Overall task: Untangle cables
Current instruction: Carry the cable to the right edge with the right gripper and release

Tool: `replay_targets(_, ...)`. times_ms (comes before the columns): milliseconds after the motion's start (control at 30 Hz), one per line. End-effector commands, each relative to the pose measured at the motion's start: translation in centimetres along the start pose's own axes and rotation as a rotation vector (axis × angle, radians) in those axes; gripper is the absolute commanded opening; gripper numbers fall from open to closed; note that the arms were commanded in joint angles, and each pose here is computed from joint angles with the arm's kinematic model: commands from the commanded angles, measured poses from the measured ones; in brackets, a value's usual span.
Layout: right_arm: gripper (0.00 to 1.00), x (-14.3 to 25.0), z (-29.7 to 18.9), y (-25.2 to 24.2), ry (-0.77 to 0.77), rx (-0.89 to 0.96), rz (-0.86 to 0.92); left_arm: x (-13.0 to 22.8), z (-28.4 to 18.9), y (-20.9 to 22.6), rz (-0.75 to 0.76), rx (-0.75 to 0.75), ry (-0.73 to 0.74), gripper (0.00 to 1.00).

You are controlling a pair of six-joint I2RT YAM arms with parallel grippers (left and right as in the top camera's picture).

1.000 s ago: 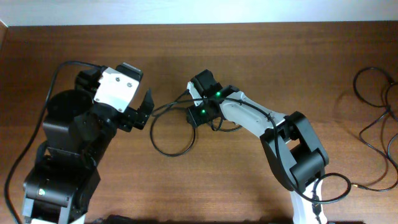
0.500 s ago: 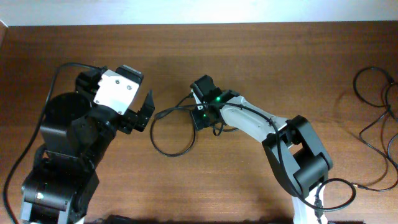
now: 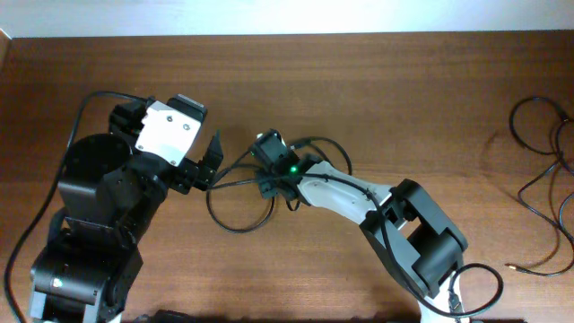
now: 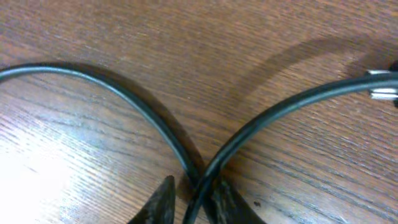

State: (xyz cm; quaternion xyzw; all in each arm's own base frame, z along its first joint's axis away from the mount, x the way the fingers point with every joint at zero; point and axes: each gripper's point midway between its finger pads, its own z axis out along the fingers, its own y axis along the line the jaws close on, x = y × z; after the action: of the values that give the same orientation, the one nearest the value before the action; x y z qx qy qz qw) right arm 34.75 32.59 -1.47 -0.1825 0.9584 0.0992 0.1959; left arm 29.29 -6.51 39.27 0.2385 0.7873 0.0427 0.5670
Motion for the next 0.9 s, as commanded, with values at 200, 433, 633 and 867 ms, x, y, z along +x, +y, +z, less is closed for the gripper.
replay_targets(200,0.04,15.3,5.8,-5.1,0.423,0.098,0.109,-0.9,-0.8,0.2,-0.018,-0.003,-0.033,0.99)
replay_targets(433,0.04,-1.8,-6.1,-12.3,0.193,0.078,0.127,-0.9,-0.6,0.2,-0.018,-0.001,-0.029,0.99)
replay_targets(633,0.04,-12.3,-25.3,-28.9,-0.035,0.439,0.212,-0.5,0.3,0.1,-0.018,0.008,-0.005,0.99)
replay_targets(867,0.04,-1.6,-41.5,-47.8,-0.188,0.595,0.83,-0.1,1.3,-0.7,-0.019,0.051,0.013,0.99)
